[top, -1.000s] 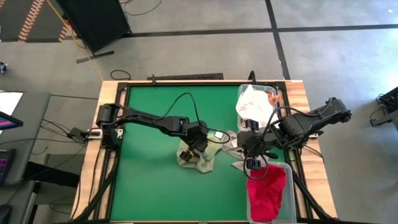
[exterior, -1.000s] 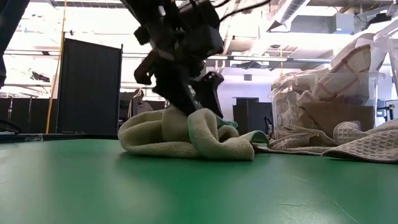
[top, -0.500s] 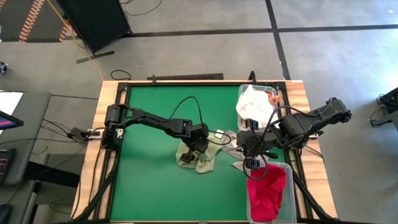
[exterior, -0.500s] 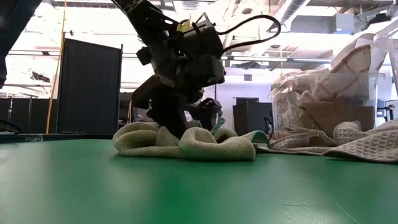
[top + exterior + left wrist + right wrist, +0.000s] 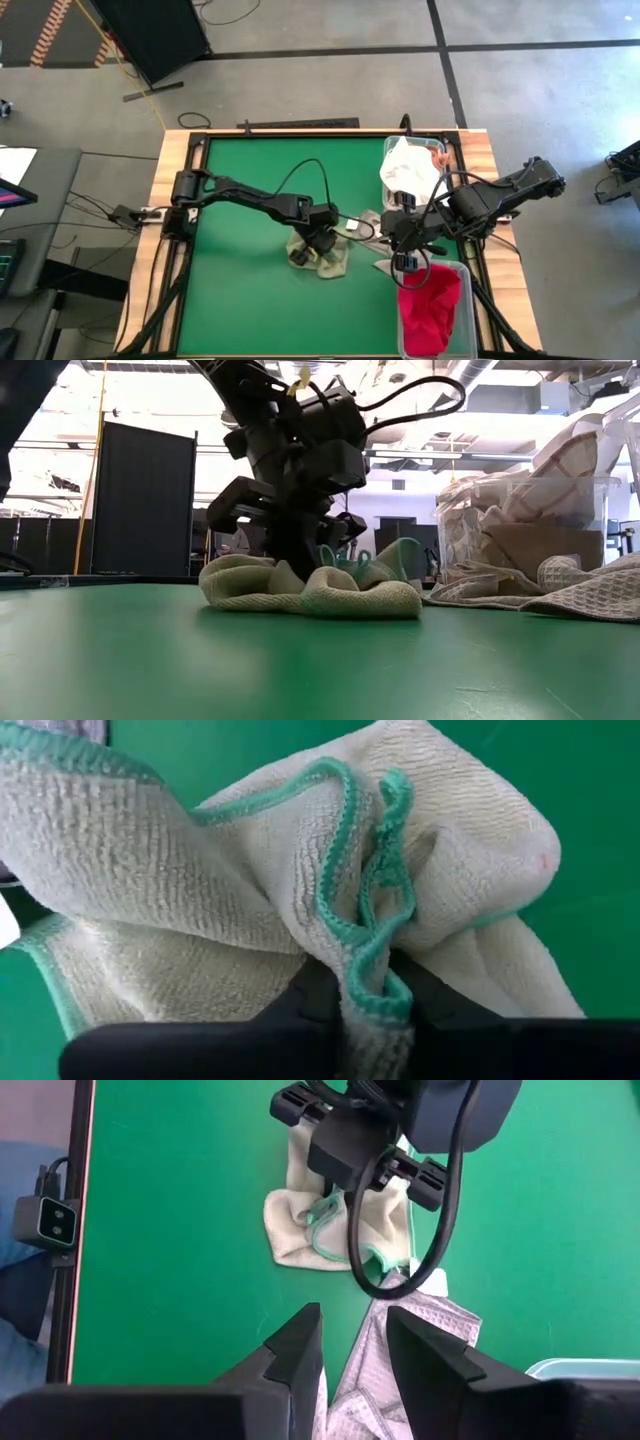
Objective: Sort towels by color in basket
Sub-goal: Put the green towel into the top transparent bin
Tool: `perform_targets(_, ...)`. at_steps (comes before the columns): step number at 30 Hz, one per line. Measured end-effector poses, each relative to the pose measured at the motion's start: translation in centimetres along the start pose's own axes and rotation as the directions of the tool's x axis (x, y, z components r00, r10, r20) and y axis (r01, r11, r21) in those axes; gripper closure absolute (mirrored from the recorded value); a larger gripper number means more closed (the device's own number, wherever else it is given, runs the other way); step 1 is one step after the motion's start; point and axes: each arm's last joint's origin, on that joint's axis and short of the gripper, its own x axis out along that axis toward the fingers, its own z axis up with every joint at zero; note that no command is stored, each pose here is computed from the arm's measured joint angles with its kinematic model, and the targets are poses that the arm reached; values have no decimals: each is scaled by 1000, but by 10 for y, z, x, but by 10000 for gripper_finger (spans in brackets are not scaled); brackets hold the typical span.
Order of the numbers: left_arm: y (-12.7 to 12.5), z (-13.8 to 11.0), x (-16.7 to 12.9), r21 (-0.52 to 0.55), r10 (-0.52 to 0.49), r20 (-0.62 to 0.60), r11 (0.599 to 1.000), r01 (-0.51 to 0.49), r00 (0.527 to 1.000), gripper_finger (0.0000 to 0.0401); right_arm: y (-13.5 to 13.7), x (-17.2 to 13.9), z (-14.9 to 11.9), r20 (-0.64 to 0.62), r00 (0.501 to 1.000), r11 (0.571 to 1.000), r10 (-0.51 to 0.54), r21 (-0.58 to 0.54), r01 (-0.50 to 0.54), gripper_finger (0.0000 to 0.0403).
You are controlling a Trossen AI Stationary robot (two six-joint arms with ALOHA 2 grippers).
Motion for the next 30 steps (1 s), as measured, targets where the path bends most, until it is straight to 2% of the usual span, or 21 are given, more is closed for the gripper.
perform_targets(5,10,15,-11,43,72,-7,997,-71,997,365,0,0,-4,-38,999,999,-15,30,16,259)
perform_targets(12,31,39,-43,129,288,-44,951,-281,956,365,7,-6,-22,-157,987,987,-44,143,67,259)
perform_targets(17,55,57,-84,112,428,14,897,-427,904,365,22,-12,-33,-176,984,977,-27,203,63,259)
perform_targets(24,81,80,-151,56,537,126,836,-547,834,365,41,-22,-46,-162,987,965,-15,257,56,259)
perform_targets(28,91,96,-183,45,595,214,786,-617,774,365,48,-26,-51,-155,988,958,-2,284,46,259)
perform_targets(30,96,105,-197,24,626,307,748,-663,717,365,51,-27,-54,-140,990,954,-9,295,51,259)
